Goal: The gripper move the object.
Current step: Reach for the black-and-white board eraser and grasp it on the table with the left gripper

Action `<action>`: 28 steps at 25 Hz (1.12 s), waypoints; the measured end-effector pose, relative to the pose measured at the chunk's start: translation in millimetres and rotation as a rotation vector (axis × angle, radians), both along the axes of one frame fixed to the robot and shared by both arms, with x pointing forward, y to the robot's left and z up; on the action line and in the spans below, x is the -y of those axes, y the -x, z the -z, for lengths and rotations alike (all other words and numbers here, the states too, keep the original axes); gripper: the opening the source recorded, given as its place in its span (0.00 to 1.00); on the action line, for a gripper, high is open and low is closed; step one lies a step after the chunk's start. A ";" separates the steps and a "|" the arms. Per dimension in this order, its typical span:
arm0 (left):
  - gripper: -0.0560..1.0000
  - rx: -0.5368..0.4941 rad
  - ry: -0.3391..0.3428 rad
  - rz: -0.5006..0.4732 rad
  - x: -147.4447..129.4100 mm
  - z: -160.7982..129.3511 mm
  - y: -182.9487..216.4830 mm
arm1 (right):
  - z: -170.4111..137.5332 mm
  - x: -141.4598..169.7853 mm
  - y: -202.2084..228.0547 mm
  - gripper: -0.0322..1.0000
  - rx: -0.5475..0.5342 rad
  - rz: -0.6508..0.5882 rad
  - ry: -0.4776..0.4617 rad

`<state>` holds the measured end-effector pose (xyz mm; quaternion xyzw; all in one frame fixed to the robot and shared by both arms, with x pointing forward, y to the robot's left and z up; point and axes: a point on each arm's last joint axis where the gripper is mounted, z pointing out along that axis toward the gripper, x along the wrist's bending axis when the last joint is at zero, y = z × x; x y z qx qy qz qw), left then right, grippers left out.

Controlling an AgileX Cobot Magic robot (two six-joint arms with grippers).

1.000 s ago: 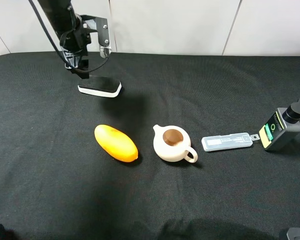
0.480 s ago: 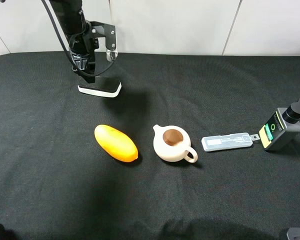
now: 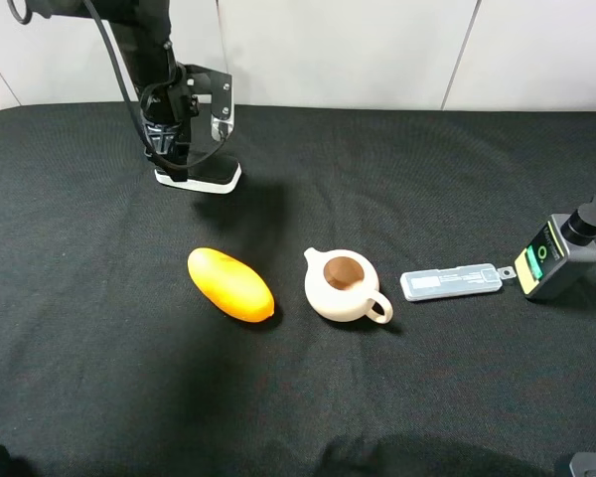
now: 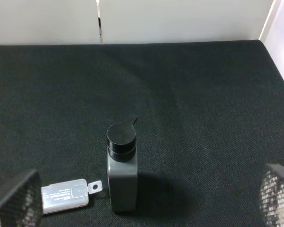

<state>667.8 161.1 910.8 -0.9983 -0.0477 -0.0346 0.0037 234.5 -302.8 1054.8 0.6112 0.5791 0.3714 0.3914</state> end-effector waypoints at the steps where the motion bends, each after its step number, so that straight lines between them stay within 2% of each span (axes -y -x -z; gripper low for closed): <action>1: 0.81 -0.004 -0.002 0.005 0.1 2.0 -0.2 | 0.0 0.0 0.0 0.70 0.000 0.000 0.000; 6: 0.81 -0.019 -0.009 0.057 0.3 10.4 -0.7 | 0.0 0.0 0.0 0.70 0.000 0.000 0.000; 14: 0.81 0.023 0.003 0.071 1.6 10.5 -4.6 | 0.0 0.0 0.0 0.70 0.000 0.000 0.000; 28: 0.81 0.033 0.004 0.103 2.3 15.2 -6.6 | 0.0 0.0 0.0 0.70 0.000 0.000 0.000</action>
